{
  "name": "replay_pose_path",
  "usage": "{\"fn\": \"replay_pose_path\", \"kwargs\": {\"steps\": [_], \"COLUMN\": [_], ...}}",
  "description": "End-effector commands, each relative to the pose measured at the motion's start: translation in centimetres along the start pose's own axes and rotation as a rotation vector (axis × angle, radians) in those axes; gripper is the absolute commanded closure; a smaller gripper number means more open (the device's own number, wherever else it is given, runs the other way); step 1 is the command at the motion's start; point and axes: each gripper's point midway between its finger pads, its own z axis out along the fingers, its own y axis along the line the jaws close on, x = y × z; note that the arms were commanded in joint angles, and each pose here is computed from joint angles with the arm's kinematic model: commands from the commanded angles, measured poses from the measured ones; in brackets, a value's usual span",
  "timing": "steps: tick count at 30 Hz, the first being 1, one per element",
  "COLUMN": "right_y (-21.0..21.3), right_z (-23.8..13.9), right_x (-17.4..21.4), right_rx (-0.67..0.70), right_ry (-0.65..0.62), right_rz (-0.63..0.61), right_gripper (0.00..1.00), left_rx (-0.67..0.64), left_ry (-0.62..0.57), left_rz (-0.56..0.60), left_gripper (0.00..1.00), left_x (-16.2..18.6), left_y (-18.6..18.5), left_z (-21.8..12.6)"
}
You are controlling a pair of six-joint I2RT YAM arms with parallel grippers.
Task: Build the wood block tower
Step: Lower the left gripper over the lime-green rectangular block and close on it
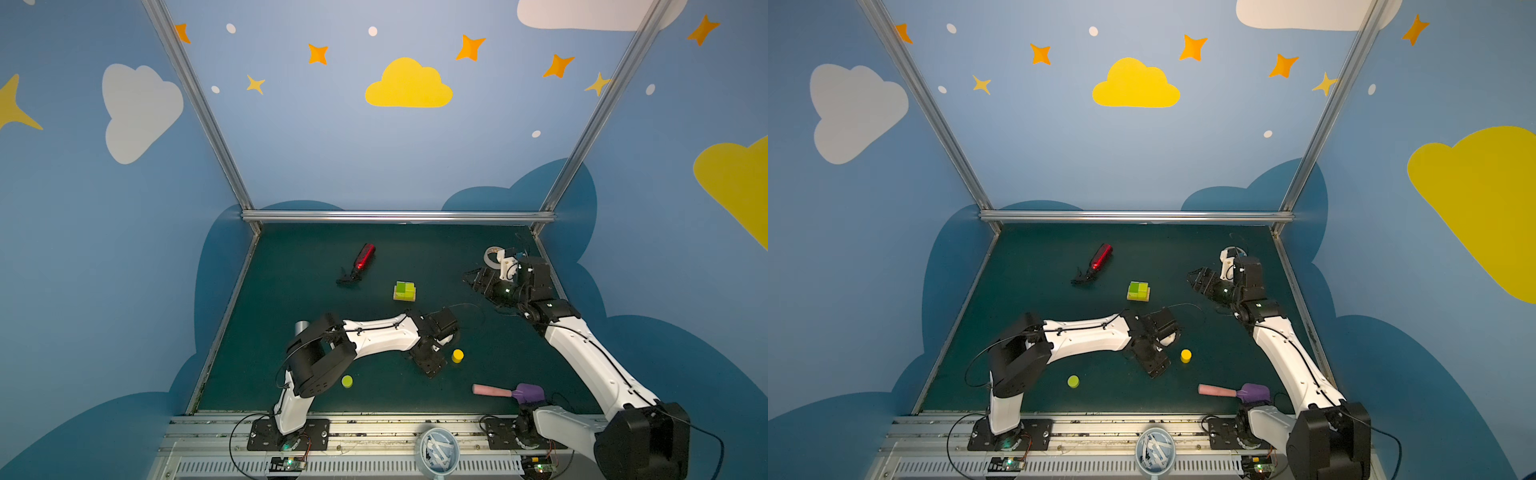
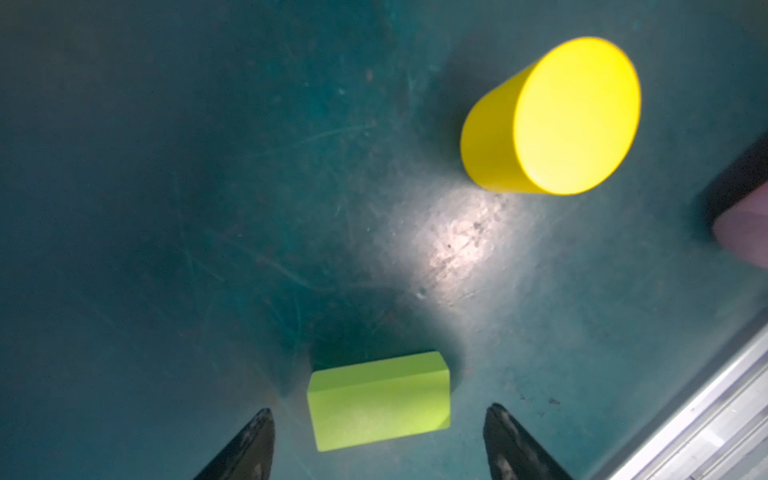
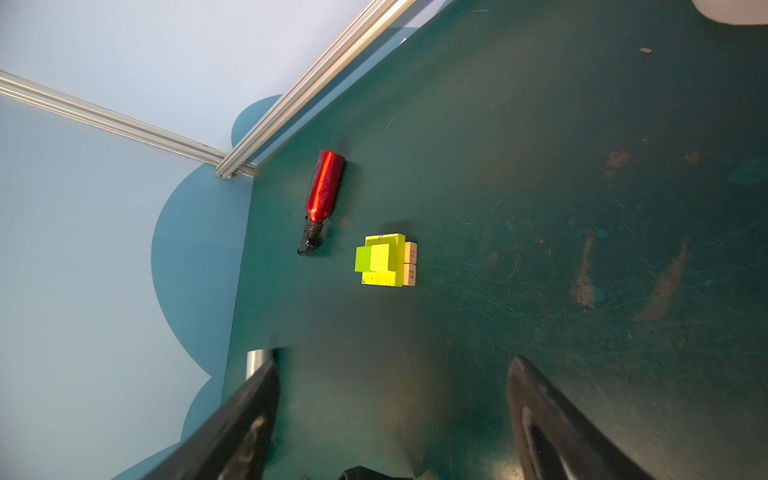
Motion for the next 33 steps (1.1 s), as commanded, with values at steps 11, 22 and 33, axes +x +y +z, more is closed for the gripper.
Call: {"fn": "replay_pose_path", "kwargs": {"steps": [11, 22, 33], "right_y": [0.0, -0.2, -0.2], "right_z": [-0.5, -0.7, -0.2], "right_x": [-0.2, -0.1, -0.1], "right_rx": [-0.010, -0.009, -0.021], "right_ry": [-0.017, -0.019, -0.008], "right_rz": [0.000, 0.002, 0.016], "right_gripper": [0.16, 0.16, 0.16], "left_rx": [-0.010, -0.021, -0.060], "left_ry": [0.029, 0.048, 0.048], "left_rz": [-0.012, -0.043, -0.043], "left_gripper": [0.25, 0.29, 0.29], "left_x": [-0.3, 0.1, 0.3], "left_y": [0.0, 0.5, 1.1], "left_z": [1.1, 1.3, 0.7]}}
